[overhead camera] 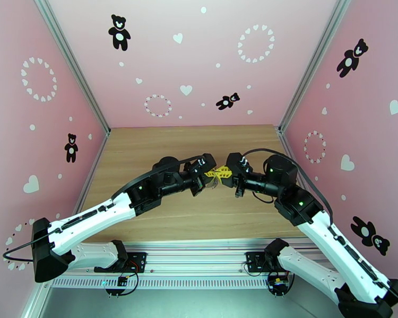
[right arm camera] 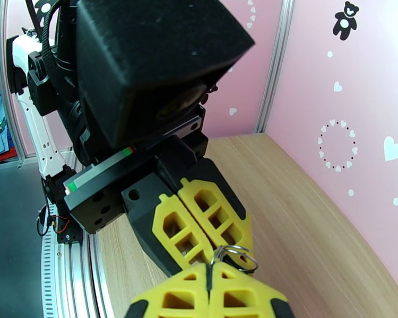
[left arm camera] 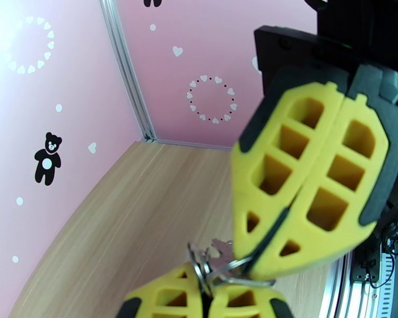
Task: Remove the keys from the keyring
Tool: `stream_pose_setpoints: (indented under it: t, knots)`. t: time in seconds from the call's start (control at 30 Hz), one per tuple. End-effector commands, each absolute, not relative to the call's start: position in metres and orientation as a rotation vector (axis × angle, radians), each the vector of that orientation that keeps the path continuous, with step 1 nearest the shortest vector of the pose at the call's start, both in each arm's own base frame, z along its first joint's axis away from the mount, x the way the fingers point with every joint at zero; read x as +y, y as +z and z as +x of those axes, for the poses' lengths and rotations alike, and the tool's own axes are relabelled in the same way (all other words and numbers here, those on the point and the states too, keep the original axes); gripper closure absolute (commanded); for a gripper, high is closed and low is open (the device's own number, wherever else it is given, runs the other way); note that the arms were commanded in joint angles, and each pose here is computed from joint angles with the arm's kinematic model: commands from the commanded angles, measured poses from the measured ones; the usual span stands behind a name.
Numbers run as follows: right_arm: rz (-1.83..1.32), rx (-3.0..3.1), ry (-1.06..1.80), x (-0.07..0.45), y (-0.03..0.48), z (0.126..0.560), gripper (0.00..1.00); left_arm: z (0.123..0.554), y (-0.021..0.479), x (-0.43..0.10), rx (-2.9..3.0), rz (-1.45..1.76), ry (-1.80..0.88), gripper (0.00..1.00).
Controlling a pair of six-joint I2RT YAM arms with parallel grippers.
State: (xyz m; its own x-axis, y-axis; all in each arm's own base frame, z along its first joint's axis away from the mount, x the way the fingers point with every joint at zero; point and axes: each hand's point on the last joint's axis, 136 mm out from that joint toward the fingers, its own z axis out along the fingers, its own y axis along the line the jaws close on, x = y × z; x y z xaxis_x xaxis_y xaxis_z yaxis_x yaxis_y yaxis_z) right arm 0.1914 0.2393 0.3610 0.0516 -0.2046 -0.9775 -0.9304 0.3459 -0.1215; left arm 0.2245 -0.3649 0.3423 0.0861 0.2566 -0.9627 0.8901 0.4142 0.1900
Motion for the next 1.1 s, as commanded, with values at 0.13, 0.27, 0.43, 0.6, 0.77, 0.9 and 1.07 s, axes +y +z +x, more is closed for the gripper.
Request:
stream_pose_setpoints:
  t: [0.13, 0.27, 0.43, 0.6, 0.77, 0.9, 1.07]
  knots:
    - [-1.056, 1.454, 0.895, 0.23, 0.373, 0.176, 1.0, 0.241, 0.398, -0.333, 1.252, 0.906, -0.527, 1.0]
    - [-1.068, 1.446, 0.92, 0.23, 0.375, 0.172, 1.0, 0.24, 0.401, -0.332, 1.218, 0.913, -0.511, 1.0]
    - [-1.101, 1.454, 0.928, 0.233, 0.373, 0.172, 1.0, 0.237, 0.402, -0.335, 1.194, 0.939, -0.51, 1.0]
    - [-0.996, 1.488, 0.811, 0.224, 0.391, 0.194, 0.99, 0.235, 0.4, -0.339, 1.175, 0.975, -0.503, 1.0]
    - [-0.95, 1.455, 0.975, 0.241, 0.417, 0.199, 0.78, 0.239, 0.397, -0.342, 1.193, 0.988, -0.478, 1.0]
    - [-0.949, 1.467, 0.993, 0.249, 0.423, 0.202, 0.69, 0.242, 0.397, -0.345, 1.208, 0.987, -0.479, 1.0]
    - [-0.948, 1.49, 0.955, 0.253, 0.422, 0.211, 0.63, 0.242, 0.397, -0.347, 1.213, 0.99, -0.475, 1.0]
